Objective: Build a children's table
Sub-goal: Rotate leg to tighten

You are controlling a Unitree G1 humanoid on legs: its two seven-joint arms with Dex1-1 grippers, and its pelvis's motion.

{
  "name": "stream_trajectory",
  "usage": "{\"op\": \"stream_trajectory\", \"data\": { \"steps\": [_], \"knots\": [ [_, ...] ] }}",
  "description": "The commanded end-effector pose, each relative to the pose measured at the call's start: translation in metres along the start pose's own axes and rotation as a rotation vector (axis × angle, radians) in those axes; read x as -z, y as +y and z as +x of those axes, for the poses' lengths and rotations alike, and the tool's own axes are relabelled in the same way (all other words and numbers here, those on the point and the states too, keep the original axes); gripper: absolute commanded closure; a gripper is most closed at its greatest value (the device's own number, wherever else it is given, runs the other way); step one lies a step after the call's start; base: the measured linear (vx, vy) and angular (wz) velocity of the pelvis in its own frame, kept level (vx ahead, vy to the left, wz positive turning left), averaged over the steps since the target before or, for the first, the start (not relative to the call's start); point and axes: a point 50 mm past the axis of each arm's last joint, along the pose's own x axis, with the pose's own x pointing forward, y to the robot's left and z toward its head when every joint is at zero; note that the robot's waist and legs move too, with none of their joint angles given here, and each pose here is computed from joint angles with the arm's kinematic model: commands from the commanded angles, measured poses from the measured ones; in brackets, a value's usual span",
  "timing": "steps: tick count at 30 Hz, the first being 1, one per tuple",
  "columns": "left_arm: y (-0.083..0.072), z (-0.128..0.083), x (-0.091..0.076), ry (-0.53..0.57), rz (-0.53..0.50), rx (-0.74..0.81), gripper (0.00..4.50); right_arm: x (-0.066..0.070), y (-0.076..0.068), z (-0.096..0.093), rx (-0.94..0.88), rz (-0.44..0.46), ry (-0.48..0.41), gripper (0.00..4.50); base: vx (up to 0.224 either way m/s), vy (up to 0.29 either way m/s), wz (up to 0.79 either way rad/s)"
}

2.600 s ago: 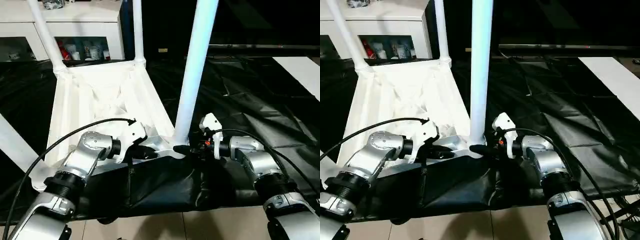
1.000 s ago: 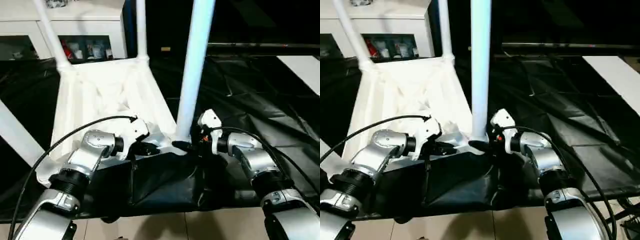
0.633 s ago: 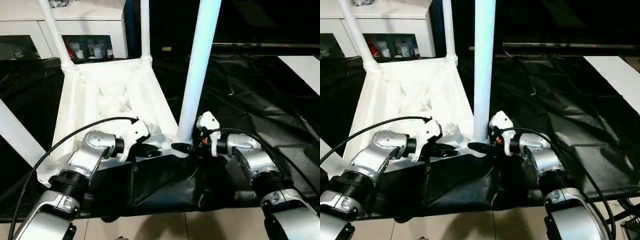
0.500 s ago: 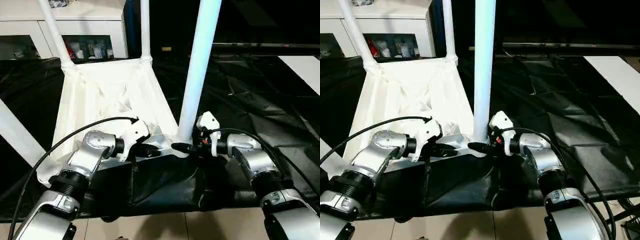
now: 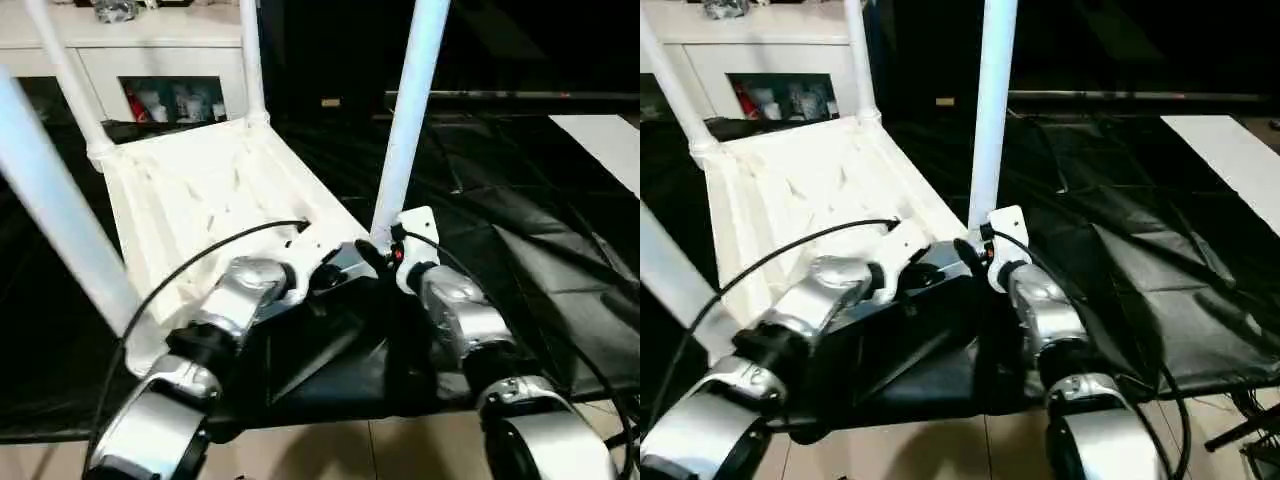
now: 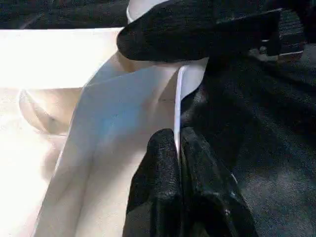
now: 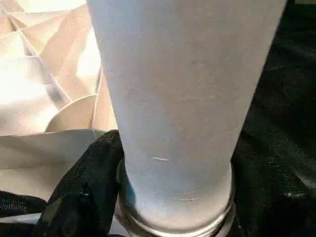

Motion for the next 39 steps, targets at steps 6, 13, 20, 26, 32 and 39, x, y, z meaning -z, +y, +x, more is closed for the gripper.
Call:
{"op": "stream_trajectory", "data": {
  "steps": [6,13,20,26,32,39],
  "knots": [
    [-0.001,0.003,-0.002,-0.043,-0.015,-0.022,4.5,-0.003,0.047,0.009,-0.273,-0.012,-0.035,0.83,0.0,0.0,0.0],
    [0.001,-0.024,0.015,-0.072,0.016,0.204,4.5,-0.01,0.012,-0.013,-0.516,-0.172,-0.016,0.23,0.0,0.0,0.0],
    [-0.002,-0.05,0.028,-0.077,0.044,0.385,4.5,-0.012,-0.014,-0.033,-0.626,-0.203,0.021,0.14,0.0,0.0,0.0],
    [-0.002,-0.061,0.032,-0.081,0.029,0.422,4.5,-0.009,-0.02,-0.042,-0.71,-0.21,0.058,0.41,0.0,0.0,0.0],
    [-0.001,-0.064,0.034,-0.077,0.034,0.413,4.5,-0.004,-0.017,-0.045,-0.751,-0.219,0.079,0.92,0.0,0.0,0.0],
    [0.0,-0.064,0.033,-0.079,0.028,0.395,4.5,-0.005,-0.013,-0.043,-0.764,-0.198,0.076,1.51,0.0,0.0,0.0]
  ]
}}
